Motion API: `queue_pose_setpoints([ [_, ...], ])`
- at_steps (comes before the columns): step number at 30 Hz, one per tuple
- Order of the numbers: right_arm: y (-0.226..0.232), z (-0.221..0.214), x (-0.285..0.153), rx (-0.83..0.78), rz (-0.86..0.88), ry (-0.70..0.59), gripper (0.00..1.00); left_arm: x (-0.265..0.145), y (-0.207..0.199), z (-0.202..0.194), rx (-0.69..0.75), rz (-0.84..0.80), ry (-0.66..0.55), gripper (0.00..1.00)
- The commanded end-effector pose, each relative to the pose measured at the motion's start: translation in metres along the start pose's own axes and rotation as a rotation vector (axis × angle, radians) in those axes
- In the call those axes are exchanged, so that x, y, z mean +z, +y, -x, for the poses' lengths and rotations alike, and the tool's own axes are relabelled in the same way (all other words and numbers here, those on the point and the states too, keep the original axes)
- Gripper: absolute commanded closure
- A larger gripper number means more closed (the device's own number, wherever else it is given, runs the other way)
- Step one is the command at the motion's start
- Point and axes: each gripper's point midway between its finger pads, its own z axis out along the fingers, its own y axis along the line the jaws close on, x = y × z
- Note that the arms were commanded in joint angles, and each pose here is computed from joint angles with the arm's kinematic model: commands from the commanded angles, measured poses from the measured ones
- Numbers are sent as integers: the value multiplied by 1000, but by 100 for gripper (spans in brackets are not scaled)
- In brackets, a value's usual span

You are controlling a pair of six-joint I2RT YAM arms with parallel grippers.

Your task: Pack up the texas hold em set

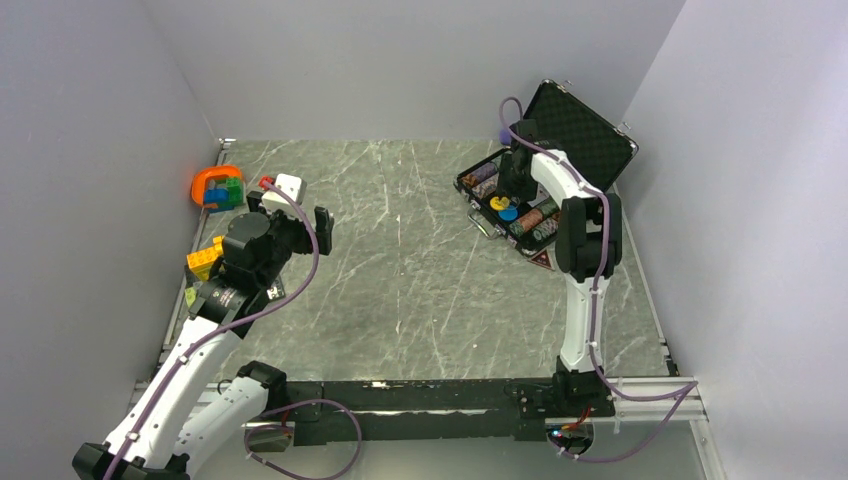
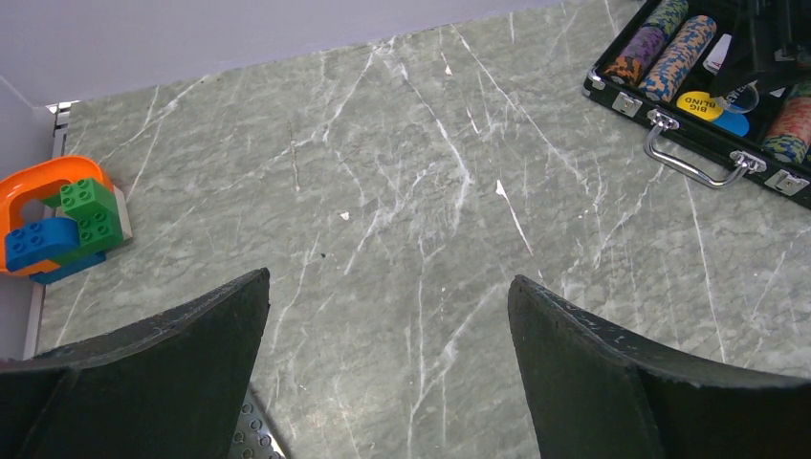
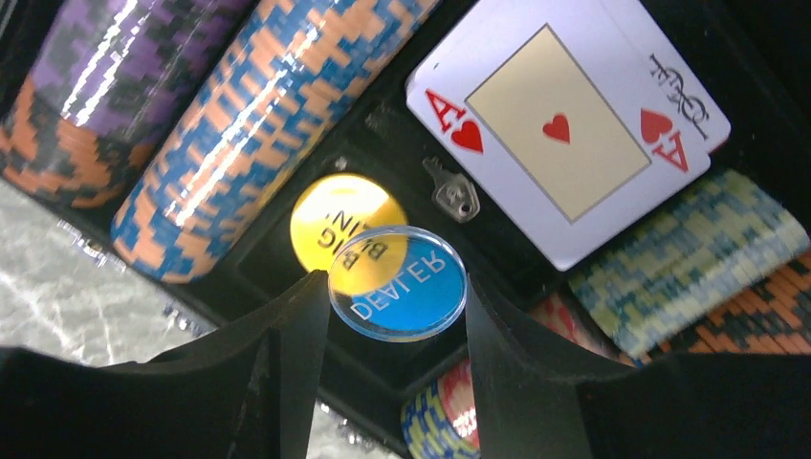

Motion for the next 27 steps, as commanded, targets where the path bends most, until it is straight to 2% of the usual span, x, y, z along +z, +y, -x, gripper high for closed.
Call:
queue_pose_setpoints([
  [1, 0, 27, 3, 11, 14, -53, 69, 2, 0, 4, 9, 3, -21, 2],
  [9, -1, -4, 21, 14, 34, 25, 68, 2, -1, 4, 8, -1, -21, 2],
  [27, 16, -28, 22, -19, 73, 80, 67, 2, 0, 4, 8, 1, -20, 2],
])
